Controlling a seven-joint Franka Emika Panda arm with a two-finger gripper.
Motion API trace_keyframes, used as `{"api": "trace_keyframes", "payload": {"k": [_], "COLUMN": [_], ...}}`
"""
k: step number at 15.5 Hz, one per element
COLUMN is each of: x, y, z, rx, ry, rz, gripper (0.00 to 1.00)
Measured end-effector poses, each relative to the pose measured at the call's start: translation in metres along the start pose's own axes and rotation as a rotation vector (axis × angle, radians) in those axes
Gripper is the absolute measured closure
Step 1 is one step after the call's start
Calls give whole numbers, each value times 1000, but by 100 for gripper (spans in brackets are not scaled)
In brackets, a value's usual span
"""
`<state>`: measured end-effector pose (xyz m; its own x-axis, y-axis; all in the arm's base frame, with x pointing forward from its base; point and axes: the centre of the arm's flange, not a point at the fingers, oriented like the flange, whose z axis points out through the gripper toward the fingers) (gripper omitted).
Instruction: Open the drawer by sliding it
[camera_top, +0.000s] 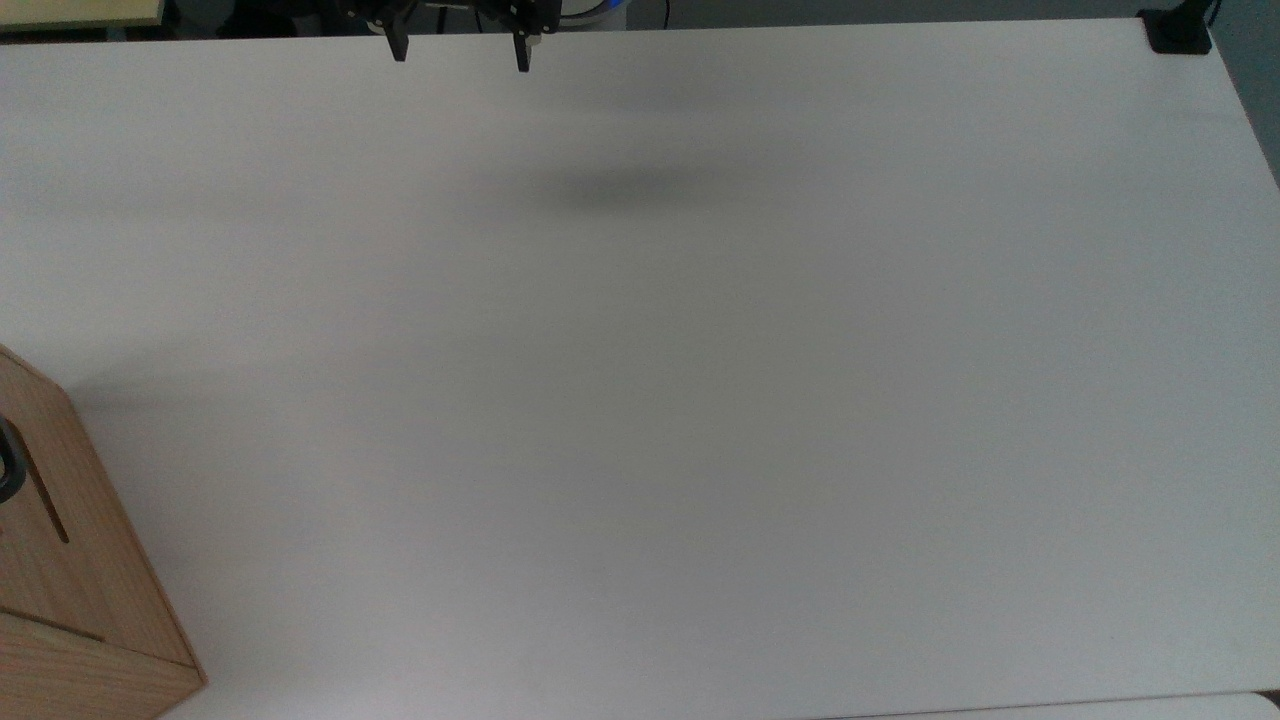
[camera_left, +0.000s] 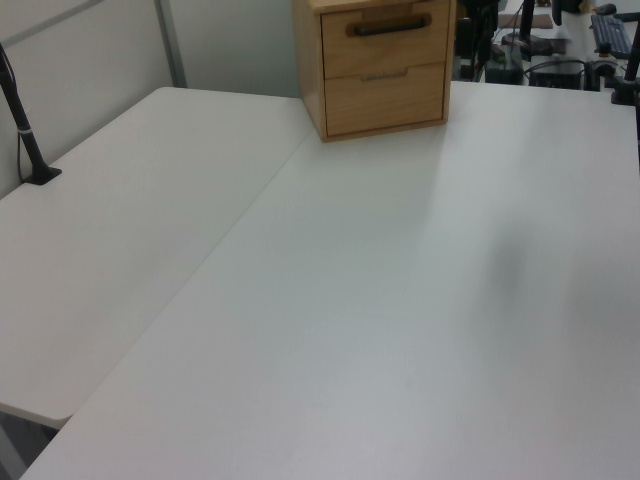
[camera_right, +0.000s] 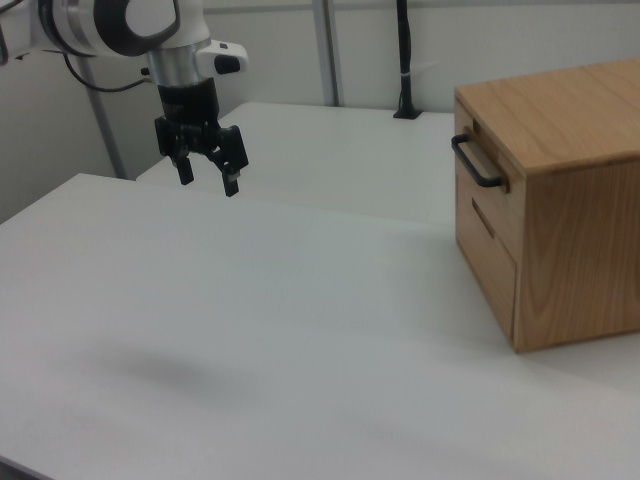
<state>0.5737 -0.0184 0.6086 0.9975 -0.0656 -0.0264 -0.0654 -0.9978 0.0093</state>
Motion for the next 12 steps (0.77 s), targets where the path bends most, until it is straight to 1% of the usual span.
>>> {"api": "trace_keyframes", "payload": {"k": [9, 10, 12], "x": [5, 5, 6], "y": [-1, -1, -1], "z": [6, 7, 6], "rx": [-1, -1, -1], "ry": [0, -1, 2], "rz": [-2, -12, -69], "gripper": [0, 0, 0]}}
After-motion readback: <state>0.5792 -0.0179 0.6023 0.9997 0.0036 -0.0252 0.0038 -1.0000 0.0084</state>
